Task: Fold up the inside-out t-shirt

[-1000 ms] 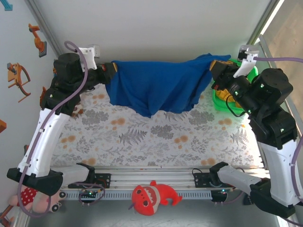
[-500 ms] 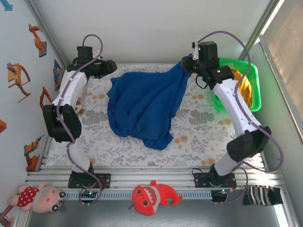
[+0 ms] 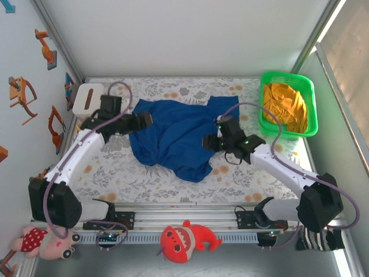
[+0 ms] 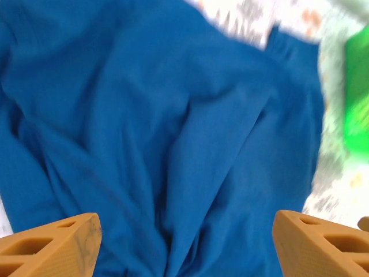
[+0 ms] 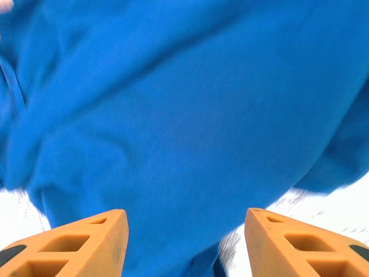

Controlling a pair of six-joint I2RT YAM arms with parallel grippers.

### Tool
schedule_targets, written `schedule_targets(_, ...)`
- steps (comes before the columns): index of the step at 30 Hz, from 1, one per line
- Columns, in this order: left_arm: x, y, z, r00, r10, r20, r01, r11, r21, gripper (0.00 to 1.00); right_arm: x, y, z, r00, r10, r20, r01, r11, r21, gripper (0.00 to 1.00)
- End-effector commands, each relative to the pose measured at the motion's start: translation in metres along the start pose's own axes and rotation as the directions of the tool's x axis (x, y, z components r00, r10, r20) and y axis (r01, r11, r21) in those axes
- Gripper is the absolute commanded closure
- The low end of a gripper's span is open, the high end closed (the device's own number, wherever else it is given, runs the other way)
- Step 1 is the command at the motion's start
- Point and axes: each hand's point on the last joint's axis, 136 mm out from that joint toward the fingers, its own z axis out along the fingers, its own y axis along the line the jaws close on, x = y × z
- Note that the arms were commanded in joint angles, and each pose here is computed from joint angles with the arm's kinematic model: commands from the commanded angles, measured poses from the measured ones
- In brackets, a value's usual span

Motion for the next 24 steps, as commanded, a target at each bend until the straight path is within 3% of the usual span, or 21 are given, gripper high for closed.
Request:
schedule_targets(1,0.046,0.029,0.012,0.998,-0.029,-0.062,0.020,0.989,-0.148,0.23,0.023,-0.002,0.012,0.999,0.036,0.012,-0.037,0.996,0.083,0.45)
schedule_targets(7,0.074,0.043,0.031,0.994,-0.030,-0.101,0.009,0.979,-0.202,0.22,0.072,-0.010,0.036,0.998,0.026,-0.053,-0.015,0.980,0.199,0.42)
schedule_targets(14,0.086,0.040,0.053,0.990,0.012,-0.141,-0.041,0.979,-0.200,0.21,0.091,-0.021,0.054,0.996,0.053,-0.067,-0.034,0.966,0.256,0.45)
schedule_targets(17,0.093,0.043,0.064,0.987,0.010,-0.161,-0.045,0.976,-0.215,0.21,0.092,-0.023,0.057,0.996,0.061,-0.059,-0.044,0.965,0.259,0.61)
schedule_targets(20,0.100,0.049,0.075,0.983,-0.011,-0.181,-0.032,0.972,-0.232,0.23,0.087,-0.020,0.054,0.997,0.067,-0.041,-0.054,0.967,0.249,0.95)
schedule_targets(21,0.101,0.051,0.078,0.984,-0.016,-0.180,-0.028,0.970,-0.240,0.27,0.083,-0.019,0.052,0.997,0.064,-0.030,-0.055,0.969,0.242,1.00)
schedule_targets(23,0.099,0.055,0.081,0.985,-0.017,-0.174,-0.029,0.965,-0.261,0.42,0.069,-0.016,0.042,0.998,0.059,0.005,-0.059,0.972,0.226,1.00)
schedule_targets(24,0.096,0.057,0.081,0.986,-0.016,-0.165,-0.031,0.961,-0.274,0.58,0.059,-0.016,0.034,0.998,0.058,0.030,-0.063,0.974,0.219,1.00)
